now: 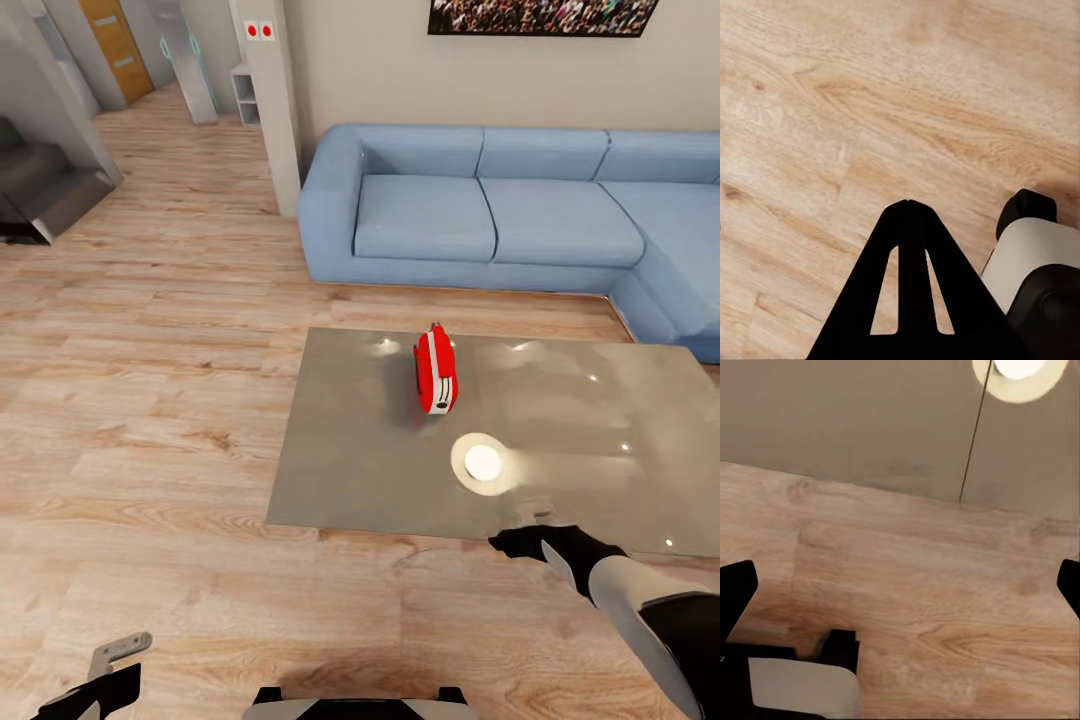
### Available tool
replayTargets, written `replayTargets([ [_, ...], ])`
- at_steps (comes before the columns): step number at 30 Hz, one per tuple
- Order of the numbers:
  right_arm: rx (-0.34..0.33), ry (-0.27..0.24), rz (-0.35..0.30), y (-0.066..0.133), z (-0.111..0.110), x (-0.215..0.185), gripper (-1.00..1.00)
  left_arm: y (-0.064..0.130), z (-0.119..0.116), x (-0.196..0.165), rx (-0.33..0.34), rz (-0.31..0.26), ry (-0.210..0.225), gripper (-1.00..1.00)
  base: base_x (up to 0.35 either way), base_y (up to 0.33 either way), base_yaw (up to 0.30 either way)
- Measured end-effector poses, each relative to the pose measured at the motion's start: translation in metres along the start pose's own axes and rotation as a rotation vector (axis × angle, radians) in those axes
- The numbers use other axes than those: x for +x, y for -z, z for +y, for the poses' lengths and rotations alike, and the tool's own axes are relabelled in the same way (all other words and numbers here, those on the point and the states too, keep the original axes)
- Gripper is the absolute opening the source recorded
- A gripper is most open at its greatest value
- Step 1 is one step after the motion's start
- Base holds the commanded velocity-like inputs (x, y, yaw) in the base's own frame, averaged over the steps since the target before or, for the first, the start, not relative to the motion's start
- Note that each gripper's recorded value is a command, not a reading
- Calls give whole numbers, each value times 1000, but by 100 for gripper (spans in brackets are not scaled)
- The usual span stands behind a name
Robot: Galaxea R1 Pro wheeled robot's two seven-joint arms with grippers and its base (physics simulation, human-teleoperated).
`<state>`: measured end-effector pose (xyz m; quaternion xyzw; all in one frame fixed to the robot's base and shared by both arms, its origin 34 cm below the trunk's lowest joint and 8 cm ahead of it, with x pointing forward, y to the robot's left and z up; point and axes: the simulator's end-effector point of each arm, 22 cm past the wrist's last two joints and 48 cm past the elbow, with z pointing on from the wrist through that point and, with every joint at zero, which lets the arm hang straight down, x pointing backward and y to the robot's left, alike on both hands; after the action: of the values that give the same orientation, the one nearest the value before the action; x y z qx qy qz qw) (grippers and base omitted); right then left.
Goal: Turn on the radio receiver that's on the table in the living room.
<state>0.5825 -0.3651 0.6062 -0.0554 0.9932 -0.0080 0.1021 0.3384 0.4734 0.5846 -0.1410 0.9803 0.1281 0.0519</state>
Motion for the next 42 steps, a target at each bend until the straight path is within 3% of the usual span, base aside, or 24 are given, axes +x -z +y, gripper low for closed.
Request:
replayTargets([
  [4, 3, 1, 24, -5, 2, 43, 100, 0, 1, 1, -3, 3, 0, -100, 0, 0, 0],
  [12, -5, 14, 188, -2, 12, 179, 100, 0, -2, 4, 1, 8, -3, -100, 0, 0, 0],
  [16, 8, 40, 252, 4, 13, 226, 100, 0, -3, 13, -1, 27, -63, -100, 0, 0, 0],
  [20, 8, 52, 306, 11, 18, 261, 100, 2, 3, 48, -19, 98, -125, -100, 0, 0, 0],
  [24, 6, 55, 319, 14, 20, 273, 100, 7, -9, 92, -14, 182, -136, -100, 0, 0, 0],
  [27, 0, 54, 319, 13, 23, 274, 100, 10, -19, 108, -5, 209, -137, -100, 0, 0, 0],
  [35, -46, 53, 313, 9, 59, 271, 100, 12, -29, 114, 5, 216, -134, -100, 0, 0, 0],
  [42, -64, 52, 311, 8, 73, 270, 100, 17, -73, 134, 63, 224, -133, -100, 0, 0, 0],
])
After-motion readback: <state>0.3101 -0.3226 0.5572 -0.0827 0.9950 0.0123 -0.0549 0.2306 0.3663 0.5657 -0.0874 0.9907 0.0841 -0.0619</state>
